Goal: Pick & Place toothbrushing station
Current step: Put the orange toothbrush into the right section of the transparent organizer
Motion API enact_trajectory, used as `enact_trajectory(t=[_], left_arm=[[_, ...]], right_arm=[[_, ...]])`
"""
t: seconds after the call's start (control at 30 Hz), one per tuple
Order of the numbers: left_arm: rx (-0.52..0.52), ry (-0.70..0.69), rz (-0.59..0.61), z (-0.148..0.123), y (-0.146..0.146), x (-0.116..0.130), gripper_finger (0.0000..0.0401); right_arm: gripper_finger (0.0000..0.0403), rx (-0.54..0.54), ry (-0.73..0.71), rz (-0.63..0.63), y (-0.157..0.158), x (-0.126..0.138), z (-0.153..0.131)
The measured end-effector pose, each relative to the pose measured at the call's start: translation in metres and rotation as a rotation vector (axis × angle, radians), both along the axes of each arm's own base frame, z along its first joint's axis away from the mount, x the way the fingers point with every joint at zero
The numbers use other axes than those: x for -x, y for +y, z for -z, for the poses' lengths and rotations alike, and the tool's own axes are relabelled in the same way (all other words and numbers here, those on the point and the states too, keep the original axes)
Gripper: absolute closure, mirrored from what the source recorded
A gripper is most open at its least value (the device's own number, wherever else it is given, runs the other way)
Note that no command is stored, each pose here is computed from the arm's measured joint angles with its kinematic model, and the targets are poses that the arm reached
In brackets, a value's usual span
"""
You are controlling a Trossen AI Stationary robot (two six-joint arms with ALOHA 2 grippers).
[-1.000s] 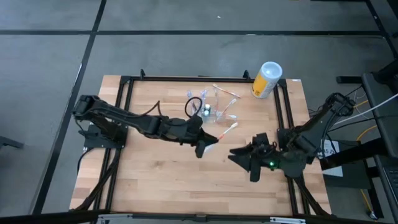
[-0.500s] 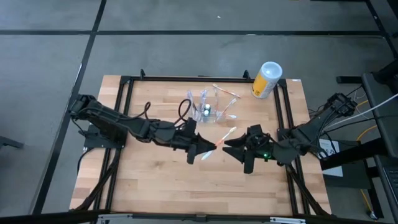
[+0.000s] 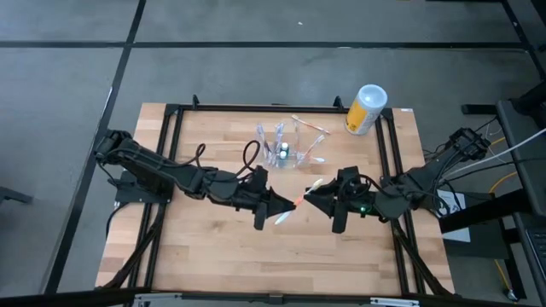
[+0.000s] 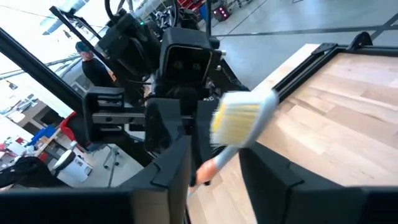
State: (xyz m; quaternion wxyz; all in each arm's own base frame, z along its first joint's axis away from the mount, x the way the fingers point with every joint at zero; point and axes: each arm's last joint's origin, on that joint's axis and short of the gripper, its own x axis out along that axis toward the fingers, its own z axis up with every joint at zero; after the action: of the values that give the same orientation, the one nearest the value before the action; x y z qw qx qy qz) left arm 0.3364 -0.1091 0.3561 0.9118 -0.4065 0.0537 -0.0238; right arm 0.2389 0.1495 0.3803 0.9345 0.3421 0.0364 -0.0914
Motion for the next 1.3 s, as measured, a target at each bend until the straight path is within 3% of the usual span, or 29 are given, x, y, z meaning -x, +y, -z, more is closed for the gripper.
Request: enact_trajectory(t=[0.47, 0.7, 0.87, 1.13, 1.3], left_arm=[[0.000, -0.013, 0.016, -0.002, -0.003, 0.001, 0.0389], [-0.023, -0.017, 0.009, -0.002, -0.002, 0.001, 0.0385], [-0.092, -0.017, -0.062, -0.005, -0.004, 0.006, 0.0347], [-0.318, 0.034, -0.288, -0.035, 0.016, 0.049, 0.0261], [-0.458, 0.011, -0.437, -0.065, 0.025, 0.093, 0.0238]], right_arm=[[0.0388, 0.046, -0.028, -0.012, 0.000, -0.001, -0.004], [0.0390, 0.064, -0.042, -0.007, 0.001, -0.001, -0.006], [0.0390, 0.082, -0.054, -0.001, 0.000, -0.001, -0.007], [0.0390, 0.083, -0.045, -0.024, 0.001, -0.001, -0.007], [0.0390, 0.150, 0.100, -0.010, -0.004, 0.000, 0.009]])
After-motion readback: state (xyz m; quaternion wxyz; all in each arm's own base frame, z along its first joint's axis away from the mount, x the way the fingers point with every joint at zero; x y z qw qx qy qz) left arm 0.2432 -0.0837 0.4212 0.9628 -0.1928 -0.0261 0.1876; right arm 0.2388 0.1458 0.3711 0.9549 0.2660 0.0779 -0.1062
